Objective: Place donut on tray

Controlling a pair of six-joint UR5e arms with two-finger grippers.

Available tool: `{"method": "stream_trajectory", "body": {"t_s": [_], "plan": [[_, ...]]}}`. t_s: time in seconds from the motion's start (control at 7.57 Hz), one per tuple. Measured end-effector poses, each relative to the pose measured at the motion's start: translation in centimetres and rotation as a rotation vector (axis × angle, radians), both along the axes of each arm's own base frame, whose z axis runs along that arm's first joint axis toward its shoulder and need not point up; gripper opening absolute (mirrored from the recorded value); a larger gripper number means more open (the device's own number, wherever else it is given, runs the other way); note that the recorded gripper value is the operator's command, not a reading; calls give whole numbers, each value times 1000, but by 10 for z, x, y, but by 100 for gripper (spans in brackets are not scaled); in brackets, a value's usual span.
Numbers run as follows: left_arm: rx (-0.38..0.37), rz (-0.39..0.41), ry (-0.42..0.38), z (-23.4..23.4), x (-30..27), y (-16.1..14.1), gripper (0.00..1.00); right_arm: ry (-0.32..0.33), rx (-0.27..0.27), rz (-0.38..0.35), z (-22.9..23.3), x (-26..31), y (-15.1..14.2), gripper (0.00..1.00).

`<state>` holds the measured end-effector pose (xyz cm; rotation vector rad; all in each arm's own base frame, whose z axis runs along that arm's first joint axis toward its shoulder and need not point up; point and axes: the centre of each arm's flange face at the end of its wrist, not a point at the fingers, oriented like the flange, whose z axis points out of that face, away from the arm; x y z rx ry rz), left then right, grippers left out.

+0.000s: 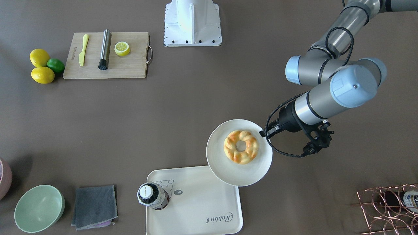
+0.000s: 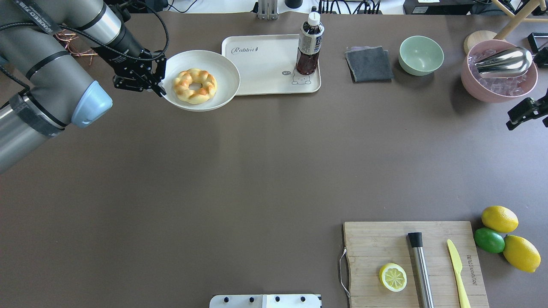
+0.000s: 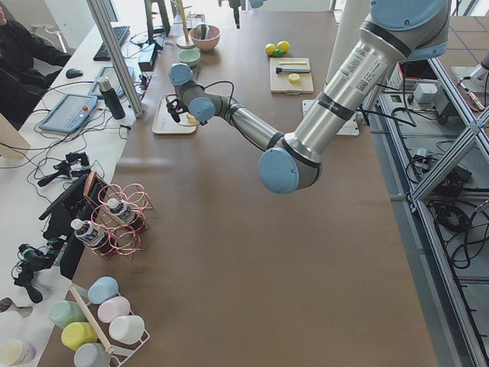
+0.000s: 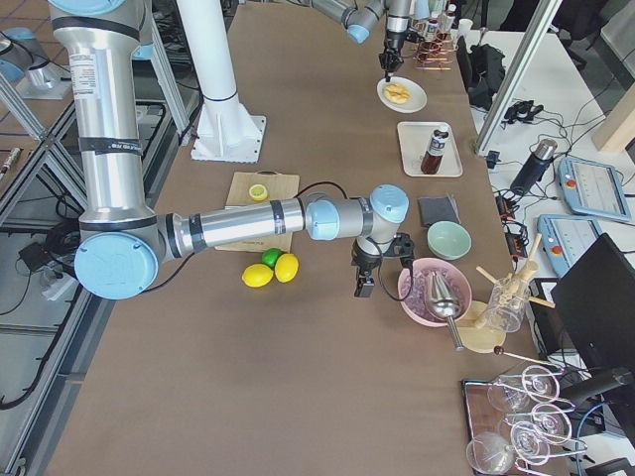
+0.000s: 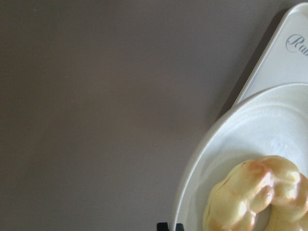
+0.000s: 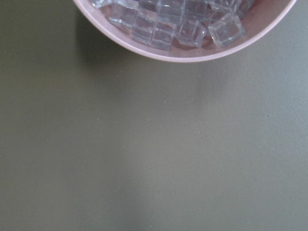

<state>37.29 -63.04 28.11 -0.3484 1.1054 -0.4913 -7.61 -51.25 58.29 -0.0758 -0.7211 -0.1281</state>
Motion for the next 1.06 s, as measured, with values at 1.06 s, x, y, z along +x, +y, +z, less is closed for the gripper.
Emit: {"method": "stream_trajectory", "body": {"t_s": [1.06], "plan": [[-104, -365, 0, -39, 148, -16, 0, -18, 56, -37, 77, 110, 33, 100]]}}
